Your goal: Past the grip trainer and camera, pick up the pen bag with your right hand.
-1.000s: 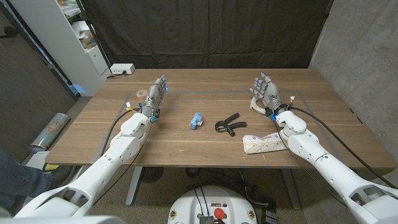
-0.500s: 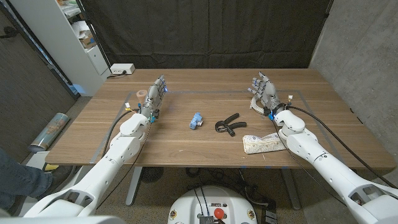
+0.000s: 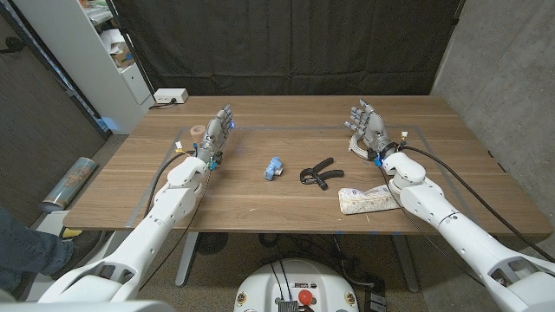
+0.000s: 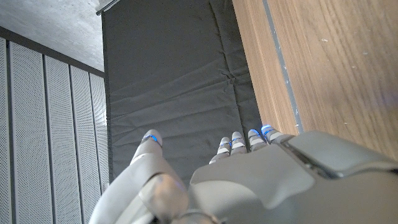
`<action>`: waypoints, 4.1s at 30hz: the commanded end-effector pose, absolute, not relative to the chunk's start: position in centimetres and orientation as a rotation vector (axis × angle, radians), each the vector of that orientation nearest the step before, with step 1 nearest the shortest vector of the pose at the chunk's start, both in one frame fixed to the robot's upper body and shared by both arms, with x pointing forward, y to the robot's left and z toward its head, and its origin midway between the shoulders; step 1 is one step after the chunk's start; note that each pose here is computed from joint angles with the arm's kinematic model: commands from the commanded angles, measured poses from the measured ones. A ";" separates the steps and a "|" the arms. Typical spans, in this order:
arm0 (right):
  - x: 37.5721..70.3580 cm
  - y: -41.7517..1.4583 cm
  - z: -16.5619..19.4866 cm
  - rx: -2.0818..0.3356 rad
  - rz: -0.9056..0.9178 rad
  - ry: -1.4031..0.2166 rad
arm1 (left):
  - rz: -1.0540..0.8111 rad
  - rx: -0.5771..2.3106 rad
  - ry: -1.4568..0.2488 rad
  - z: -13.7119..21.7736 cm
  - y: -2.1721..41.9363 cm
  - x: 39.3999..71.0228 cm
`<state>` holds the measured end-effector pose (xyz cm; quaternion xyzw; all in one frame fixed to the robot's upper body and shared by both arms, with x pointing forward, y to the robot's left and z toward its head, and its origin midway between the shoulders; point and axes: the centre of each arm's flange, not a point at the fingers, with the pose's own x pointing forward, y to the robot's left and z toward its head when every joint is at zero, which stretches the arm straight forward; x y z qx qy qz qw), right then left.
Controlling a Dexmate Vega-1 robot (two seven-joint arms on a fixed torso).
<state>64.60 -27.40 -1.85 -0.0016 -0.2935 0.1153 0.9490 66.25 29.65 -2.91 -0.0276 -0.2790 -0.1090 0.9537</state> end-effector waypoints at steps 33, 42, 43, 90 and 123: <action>62.5 -29.1 -2.1 -0.035 0.266 -0.677 | -0.229 -0.073 -0.566 -2.4 29.5 66.1; 61.6 -29.4 -1.7 -0.053 0.284 -0.696 | -0.235 -0.050 -0.571 -2.2 29.0 65.9; 61.5 -29.5 -1.7 -0.053 0.284 -0.698 | -0.238 -0.049 -0.574 -2.1 28.9 65.9; 57.5 -32.1 -3.5 -0.073 0.308 -0.736 | -0.271 -0.029 -0.573 -1.6 27.2 65.6; 55.1 -34.1 -4.2 -0.089 0.311 -0.768 | -0.289 -0.030 -0.573 -1.5 25.8 65.1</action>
